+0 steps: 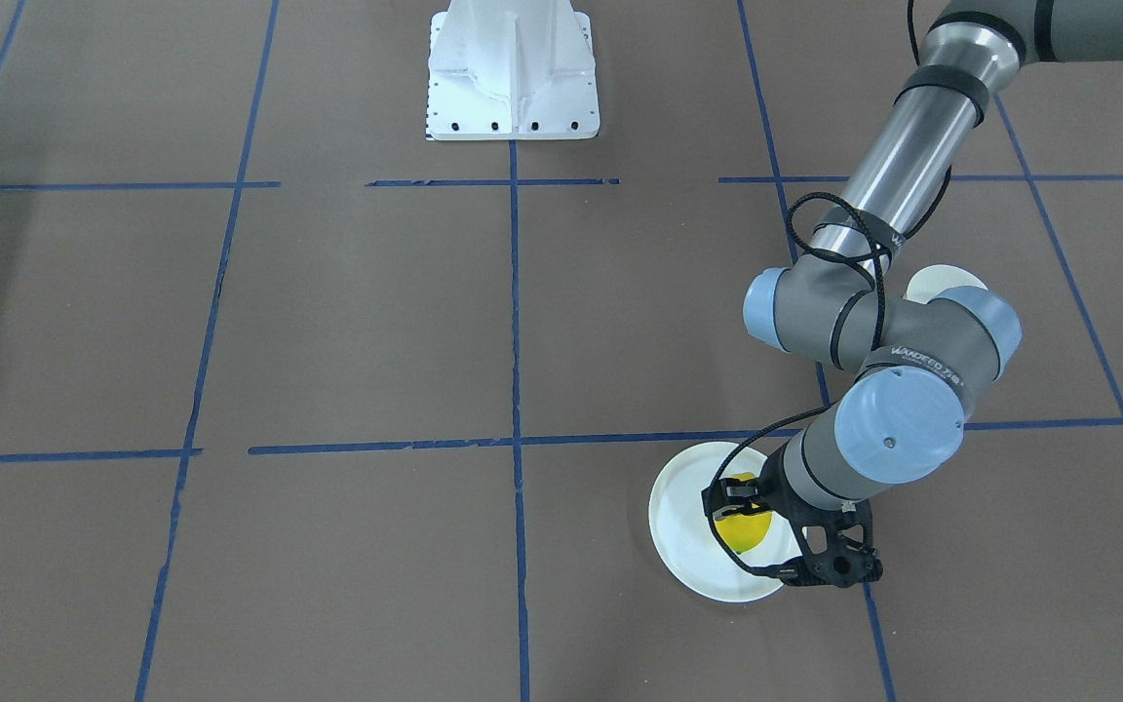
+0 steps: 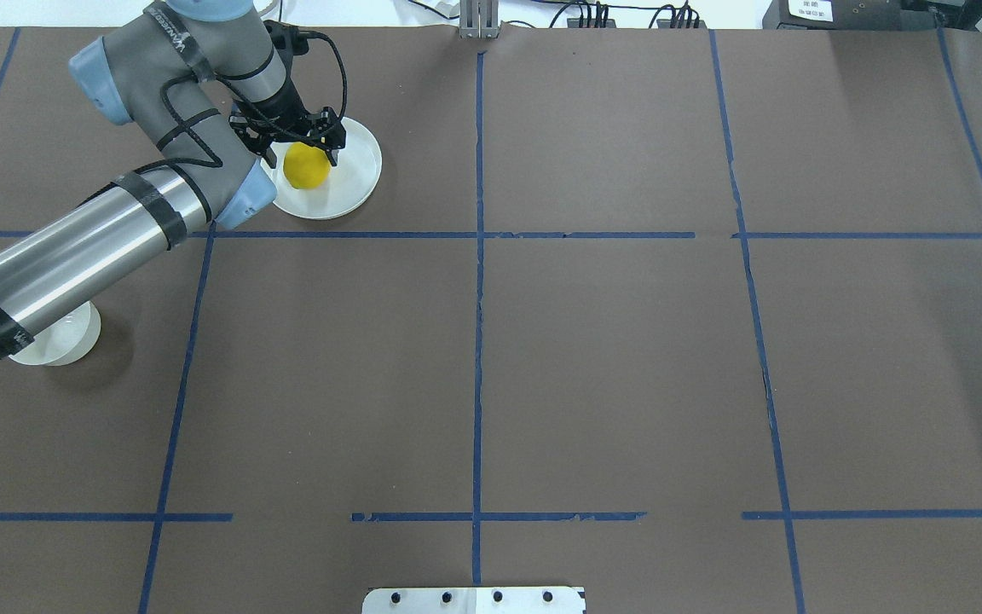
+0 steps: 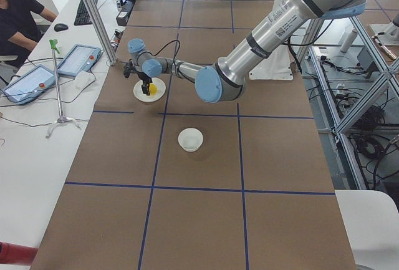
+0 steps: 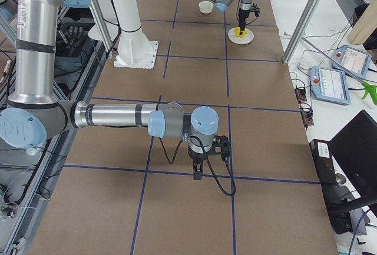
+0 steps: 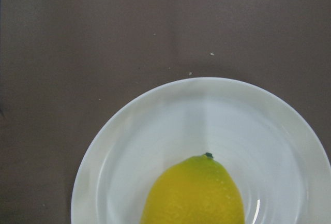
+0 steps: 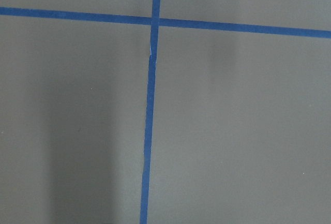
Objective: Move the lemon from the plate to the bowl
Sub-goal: 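Lower the left gripper and close it around the lemon, then lift the lemon with the left gripper and carry it over the white bowl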
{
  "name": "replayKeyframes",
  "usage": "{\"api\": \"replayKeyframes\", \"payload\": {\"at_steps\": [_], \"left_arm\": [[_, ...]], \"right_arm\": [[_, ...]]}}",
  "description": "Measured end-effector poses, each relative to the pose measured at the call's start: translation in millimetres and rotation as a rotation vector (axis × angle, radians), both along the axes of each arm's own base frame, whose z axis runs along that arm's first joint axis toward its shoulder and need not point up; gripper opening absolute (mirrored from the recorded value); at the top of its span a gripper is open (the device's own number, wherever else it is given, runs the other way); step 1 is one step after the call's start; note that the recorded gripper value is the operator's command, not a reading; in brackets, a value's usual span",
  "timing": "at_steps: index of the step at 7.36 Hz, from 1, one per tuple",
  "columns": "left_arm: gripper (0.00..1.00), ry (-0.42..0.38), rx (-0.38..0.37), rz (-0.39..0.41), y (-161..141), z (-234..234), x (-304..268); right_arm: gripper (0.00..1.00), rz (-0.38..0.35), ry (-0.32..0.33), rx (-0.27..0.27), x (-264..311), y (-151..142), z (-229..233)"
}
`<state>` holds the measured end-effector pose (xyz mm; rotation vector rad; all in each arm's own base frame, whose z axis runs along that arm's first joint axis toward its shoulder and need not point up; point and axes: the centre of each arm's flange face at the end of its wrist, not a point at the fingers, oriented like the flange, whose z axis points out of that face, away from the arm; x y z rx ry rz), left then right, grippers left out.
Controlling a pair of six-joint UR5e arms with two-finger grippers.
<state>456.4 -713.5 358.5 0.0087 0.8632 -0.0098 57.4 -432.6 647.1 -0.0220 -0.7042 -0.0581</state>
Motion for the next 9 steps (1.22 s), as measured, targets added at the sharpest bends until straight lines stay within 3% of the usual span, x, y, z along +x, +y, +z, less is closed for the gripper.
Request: {"api": "replayKeyframes", "payload": {"at_steps": [1,2,4,7,9], "left_arm": [[1.0,0.0,-0.001,0.002,0.7,5.1,3.1],[0.82,0.001,-0.001,0.004,1.3,8.7,5.4],[0.01,0.003,0.0,0.006,1.6,11.2,6.9],[0.0,0.022,0.007,-0.012,-7.4,-6.7,-7.3],[0.0,0.049,0.002,-0.035,-14.9,-34.9,-48.5]], "right_arm": [[1.0,0.0,0.0,0.0,0.0,0.0,0.0],[1.0,0.0,0.0,0.0,0.0,0.0,0.0],[1.0,0.0,-0.001,0.0,0.0,0.0,-0.1],[1.0,0.0,0.0,0.0,0.0,0.0,0.0],[1.0,0.0,0.0,0.0,0.0,0.0,0.0]]}}
